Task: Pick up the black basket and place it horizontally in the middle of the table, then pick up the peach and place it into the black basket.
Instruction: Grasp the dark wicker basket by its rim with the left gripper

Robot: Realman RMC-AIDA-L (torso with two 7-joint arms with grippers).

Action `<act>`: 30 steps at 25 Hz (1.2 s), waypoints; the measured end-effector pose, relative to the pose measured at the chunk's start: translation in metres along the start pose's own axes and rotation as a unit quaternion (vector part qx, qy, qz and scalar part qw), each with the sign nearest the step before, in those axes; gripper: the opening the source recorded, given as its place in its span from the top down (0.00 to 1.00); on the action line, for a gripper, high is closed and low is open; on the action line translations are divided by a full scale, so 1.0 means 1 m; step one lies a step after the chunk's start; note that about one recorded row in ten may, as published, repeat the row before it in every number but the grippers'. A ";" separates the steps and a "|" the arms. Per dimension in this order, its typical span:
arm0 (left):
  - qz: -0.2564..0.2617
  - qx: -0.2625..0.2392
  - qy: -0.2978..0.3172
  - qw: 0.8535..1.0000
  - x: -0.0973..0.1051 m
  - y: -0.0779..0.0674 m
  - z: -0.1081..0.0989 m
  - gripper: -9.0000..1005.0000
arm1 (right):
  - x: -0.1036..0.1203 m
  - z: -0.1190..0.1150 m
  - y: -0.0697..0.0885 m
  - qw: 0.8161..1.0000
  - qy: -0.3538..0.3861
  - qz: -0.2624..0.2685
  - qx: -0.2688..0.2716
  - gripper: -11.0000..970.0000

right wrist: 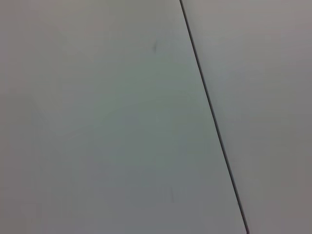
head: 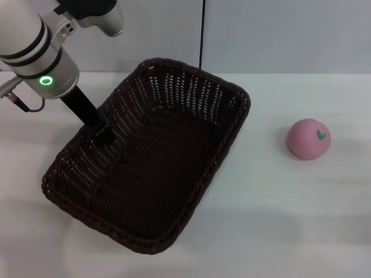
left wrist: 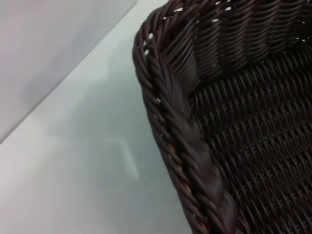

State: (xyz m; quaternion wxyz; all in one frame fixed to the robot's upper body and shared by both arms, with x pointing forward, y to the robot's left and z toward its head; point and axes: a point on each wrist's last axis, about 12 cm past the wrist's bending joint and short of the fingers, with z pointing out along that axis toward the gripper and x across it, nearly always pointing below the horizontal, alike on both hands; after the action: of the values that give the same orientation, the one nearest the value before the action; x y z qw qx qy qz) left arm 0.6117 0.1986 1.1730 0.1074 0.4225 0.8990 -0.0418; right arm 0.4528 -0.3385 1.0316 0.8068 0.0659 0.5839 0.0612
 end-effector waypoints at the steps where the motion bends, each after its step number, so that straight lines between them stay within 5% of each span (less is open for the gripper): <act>1: -0.001 -0.001 -0.002 1.000 0.000 0.000 0.000 0.47 | 0.000 0.001 0.000 1.000 -0.001 -0.001 -0.001 0.25; 8: 0.031 -0.011 -0.008 0.999 -0.005 -0.001 -0.002 0.70 | -0.002 0.002 0.000 1.000 -0.006 -0.002 -0.003 0.25; 14: 0.074 -0.017 -0.006 0.997 -0.012 -0.004 -0.004 0.72 | -0.003 0.006 0.000 1.000 -0.013 -0.006 -0.007 0.25; 15: 0.138 -0.030 -0.009 0.990 -0.023 -0.008 -0.007 0.72 | -0.004 0.007 -0.001 1.000 -0.015 -0.007 -0.008 0.25; 18: 0.181 -0.048 -0.016 0.982 -0.032 -0.009 -0.012 0.72 | -0.005 0.008 -0.001 1.000 -0.018 -0.009 -0.009 0.25; 21: 0.281 -0.089 -0.045 0.955 -0.048 -0.010 -0.028 0.72 | -0.006 0.010 -0.002 1.000 -0.020 -0.010 -0.011 0.25; 30: 0.449 -0.103 -0.069 0.885 -0.059 -0.017 -0.037 0.73 | -0.008 0.013 -0.004 1.000 -0.024 -0.009 -0.013 0.25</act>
State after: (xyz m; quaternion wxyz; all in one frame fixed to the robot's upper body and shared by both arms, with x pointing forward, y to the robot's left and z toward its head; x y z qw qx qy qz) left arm 0.6295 0.1490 1.2220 0.2192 0.7637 0.6026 0.0750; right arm 0.4630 -0.3438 1.0421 0.8218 0.0513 0.5642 0.0602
